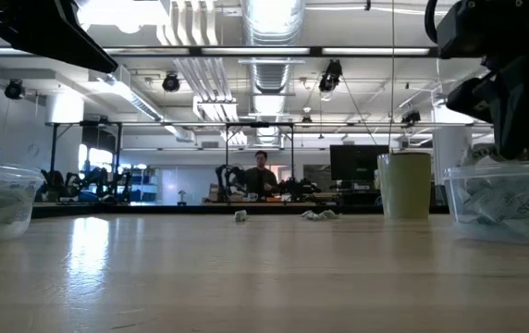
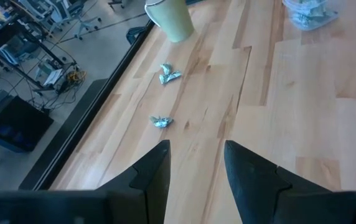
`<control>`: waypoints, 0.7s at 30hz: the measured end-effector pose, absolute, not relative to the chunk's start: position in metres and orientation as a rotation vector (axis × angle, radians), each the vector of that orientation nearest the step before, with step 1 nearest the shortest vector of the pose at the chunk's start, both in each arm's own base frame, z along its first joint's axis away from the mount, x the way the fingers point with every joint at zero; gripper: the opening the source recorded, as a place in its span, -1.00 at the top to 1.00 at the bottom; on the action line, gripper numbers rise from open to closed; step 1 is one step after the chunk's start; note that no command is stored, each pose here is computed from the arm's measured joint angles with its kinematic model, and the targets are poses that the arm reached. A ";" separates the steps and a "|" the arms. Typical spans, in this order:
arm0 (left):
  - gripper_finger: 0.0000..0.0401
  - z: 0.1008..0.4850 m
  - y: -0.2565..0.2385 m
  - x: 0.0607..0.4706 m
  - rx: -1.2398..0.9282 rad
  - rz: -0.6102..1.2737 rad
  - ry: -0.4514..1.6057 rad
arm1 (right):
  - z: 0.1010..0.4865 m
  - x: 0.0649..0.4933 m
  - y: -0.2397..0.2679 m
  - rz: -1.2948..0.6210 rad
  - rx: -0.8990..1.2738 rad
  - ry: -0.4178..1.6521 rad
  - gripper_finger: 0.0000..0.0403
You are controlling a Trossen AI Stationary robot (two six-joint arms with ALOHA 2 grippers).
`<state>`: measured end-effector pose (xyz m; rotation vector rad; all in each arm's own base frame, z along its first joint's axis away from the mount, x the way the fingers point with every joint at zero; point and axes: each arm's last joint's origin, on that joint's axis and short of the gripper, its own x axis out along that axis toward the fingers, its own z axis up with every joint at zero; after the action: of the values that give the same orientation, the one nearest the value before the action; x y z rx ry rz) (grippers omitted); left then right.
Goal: Pick and place Stevia / Truvia into bins
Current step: Put the stevia packet into the right transparent container
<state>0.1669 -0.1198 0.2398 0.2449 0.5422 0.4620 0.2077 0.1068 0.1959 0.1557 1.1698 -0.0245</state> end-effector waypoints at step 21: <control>0.33 0.240 -0.120 0.167 0.236 0.461 0.536 | 0.161 0.221 0.114 -0.064 0.127 1.282 0.96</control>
<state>0.1674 -0.1203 0.2401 0.2362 0.5365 0.4611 0.2210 0.1144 0.1608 0.1272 1.2824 -0.0639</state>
